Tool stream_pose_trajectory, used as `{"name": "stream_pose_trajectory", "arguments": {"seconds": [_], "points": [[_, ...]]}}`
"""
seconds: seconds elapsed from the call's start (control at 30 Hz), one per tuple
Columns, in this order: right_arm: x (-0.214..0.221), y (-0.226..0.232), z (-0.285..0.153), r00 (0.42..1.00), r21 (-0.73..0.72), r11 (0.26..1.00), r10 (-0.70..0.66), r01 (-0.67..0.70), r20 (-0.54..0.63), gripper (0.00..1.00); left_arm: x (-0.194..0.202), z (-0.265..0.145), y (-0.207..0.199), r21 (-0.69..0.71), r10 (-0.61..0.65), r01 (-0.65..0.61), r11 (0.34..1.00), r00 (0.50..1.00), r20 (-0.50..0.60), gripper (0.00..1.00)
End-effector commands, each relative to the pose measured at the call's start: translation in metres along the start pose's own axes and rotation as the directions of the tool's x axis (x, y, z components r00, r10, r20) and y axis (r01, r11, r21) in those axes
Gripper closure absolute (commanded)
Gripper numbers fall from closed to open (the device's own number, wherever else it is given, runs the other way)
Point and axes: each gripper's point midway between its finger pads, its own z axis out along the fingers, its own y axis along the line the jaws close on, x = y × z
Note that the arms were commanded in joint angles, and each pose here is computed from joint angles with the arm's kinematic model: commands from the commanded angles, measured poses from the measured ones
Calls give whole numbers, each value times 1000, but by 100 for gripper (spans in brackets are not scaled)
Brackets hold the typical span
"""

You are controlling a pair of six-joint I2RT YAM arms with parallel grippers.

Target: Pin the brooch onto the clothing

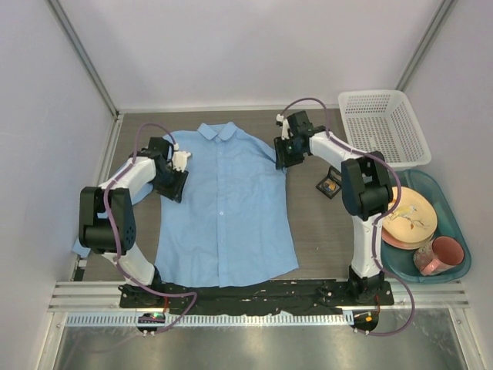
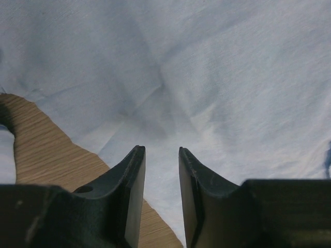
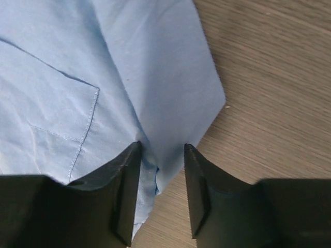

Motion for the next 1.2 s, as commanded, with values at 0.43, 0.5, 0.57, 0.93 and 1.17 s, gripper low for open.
{"name": "stream_pose_trajectory", "arguments": {"seconds": [0.43,0.5,0.57,0.93,1.17], "points": [[-47,3,-52,981,7,999,-49,48,187,99,15,6,57,-183,36,-49,982,997,-73,96],[-48,9,-58,980,-12,999,-46,50,191,99,6,0,46,-119,53,-56,991,998,-30,97],[-47,15,-61,981,-28,998,-48,54,189,99,-9,-21,20,-27,110,-109,994,990,82,89],[-47,46,-69,975,-31,994,-96,104,202,99,5,-13,-73,129,291,-299,945,953,82,51],[-53,42,-87,959,58,983,-184,176,217,99,57,12,-41,37,348,-346,937,930,-120,55]]}}
